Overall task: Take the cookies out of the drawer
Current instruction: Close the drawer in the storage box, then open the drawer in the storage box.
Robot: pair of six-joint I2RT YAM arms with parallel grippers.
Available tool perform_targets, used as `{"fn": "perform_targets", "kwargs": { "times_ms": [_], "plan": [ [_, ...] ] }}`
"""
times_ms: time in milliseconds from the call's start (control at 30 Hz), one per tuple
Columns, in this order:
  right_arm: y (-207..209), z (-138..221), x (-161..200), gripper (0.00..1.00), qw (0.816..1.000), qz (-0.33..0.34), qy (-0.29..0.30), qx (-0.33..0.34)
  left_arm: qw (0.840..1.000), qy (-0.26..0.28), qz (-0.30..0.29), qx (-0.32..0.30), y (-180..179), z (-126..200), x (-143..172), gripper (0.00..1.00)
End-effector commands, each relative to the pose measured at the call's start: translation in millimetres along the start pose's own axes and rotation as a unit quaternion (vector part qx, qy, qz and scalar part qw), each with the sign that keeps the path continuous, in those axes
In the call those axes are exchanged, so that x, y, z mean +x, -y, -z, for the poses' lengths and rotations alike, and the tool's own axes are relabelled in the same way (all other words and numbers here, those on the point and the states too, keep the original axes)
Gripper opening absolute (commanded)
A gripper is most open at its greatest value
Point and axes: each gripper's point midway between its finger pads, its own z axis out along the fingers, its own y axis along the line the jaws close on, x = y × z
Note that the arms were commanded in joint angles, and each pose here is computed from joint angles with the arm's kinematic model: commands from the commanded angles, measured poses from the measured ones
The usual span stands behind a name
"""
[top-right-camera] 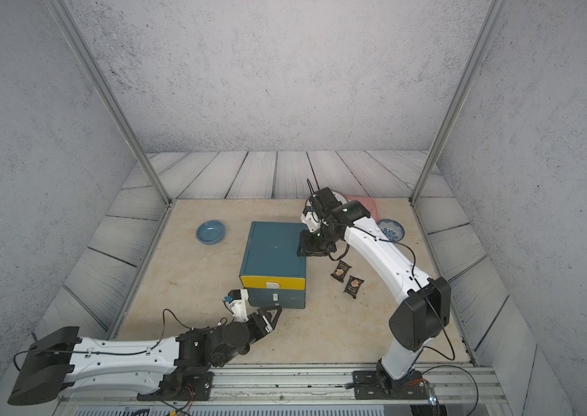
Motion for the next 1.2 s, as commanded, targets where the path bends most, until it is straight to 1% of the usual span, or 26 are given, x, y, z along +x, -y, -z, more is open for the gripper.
{"fn": "perform_targets", "kwargs": {
  "times_ms": [0, 167, 333, 433, 533, 833, 933, 1033, 1100, 1167],
  "plan": [
    [24.8, -38.0, 40.3, 0.36, 0.994, -0.011, -0.104, 0.045, 0.998, 0.038, 0.047, 0.032, 7.9, -1.6, -10.8, 0.64],
    [25.8, -39.3, 41.8, 0.36, 0.993, -0.013, -0.104, 0.046, 0.995, 0.075, 0.057, 0.016, -4.7, -1.7, -21.7, 0.63],
    [25.7, -40.5, 41.2, 0.36, 0.994, -0.015, -0.103, 0.044, 0.992, 0.098, 0.073, 0.017, -11.0, -3.3, -26.7, 0.61],
    [26.0, -41.8, 41.0, 0.36, 0.993, -0.016, -0.104, 0.045, 0.993, 0.093, 0.078, 0.011, -14.2, -7.4, -22.6, 0.60],
    [26.1, -43.6, 41.9, 0.36, 0.993, -0.017, -0.106, 0.044, 0.992, 0.101, 0.082, 0.011, -16.0, -10.4, -22.8, 0.60],
    [26.8, -45.0, 43.6, 0.35, 0.993, -0.016, -0.109, 0.042, 0.991, 0.114, 0.067, 0.006, -9.5, -23.8, -31.1, 0.57],
    [26.8, -46.5, 44.4, 0.35, 0.993, -0.016, -0.112, 0.041, 0.992, 0.108, 0.060, 0.003, -5.3, -31.8, -33.3, 0.57],
    [28.1, -48.2, 45.4, 0.35, 0.992, -0.015, -0.116, 0.042, 0.993, 0.101, 0.058, 0.002, -4.1, -40.2, -31.1, 0.52],
    [27.6, -48.7, 45.8, 0.35, 0.992, -0.014, -0.118, 0.042, 0.993, 0.098, 0.061, -0.002, -6.6, -43.6, -28.7, 0.51],
    [28.2, -49.2, 45.3, 0.35, 0.992, -0.014, -0.118, 0.042, 0.993, 0.097, 0.063, -0.003, -8.8, -45.3, -27.5, 0.45]
  ]
}}
